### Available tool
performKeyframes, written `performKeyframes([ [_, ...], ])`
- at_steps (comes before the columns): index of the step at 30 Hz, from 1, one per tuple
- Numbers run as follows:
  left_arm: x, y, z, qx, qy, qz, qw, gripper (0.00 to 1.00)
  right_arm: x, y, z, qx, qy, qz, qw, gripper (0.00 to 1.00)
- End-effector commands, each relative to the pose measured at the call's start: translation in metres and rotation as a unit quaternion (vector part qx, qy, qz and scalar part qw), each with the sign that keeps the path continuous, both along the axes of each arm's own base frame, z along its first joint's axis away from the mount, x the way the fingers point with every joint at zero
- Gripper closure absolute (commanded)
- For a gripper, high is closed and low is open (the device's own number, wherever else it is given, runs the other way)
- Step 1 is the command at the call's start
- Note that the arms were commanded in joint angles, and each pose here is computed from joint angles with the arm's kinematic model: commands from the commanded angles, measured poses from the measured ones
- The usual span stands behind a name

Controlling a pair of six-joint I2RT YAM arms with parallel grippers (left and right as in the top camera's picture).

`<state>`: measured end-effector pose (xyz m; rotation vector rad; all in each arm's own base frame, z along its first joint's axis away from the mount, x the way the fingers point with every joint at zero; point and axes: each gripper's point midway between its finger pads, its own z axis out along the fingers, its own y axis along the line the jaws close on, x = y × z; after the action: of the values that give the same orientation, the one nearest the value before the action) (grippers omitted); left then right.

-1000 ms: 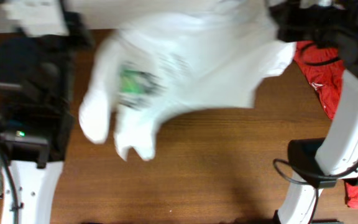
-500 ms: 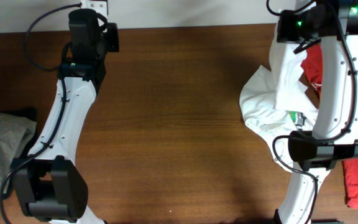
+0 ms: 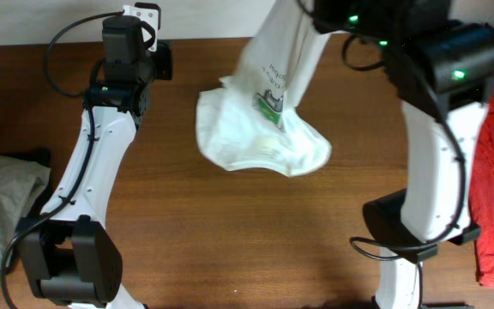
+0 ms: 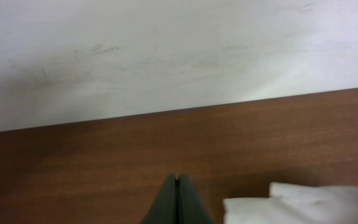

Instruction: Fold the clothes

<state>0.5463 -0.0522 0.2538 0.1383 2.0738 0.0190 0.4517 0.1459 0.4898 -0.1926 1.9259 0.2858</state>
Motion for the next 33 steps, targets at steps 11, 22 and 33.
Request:
performKeyframes([
  [11,0.003,-0.067,-0.068,-0.094,0.081,-0.094,0.988,1.0,0.024,-0.085,-0.141,-0.026,0.241,-0.149,0.959,0.96],
  [22,-0.034,-0.197,-0.188,-0.132,0.205,-0.222,0.944,0.73,0.031,-0.079,-0.151,-0.007,0.252,-0.145,0.957,0.96],
  [33,-0.037,-0.17,-0.269,-0.122,0.278,-0.152,0.941,0.36,0.025,-0.079,-0.156,-0.012,0.266,-0.145,0.953,0.96],
])
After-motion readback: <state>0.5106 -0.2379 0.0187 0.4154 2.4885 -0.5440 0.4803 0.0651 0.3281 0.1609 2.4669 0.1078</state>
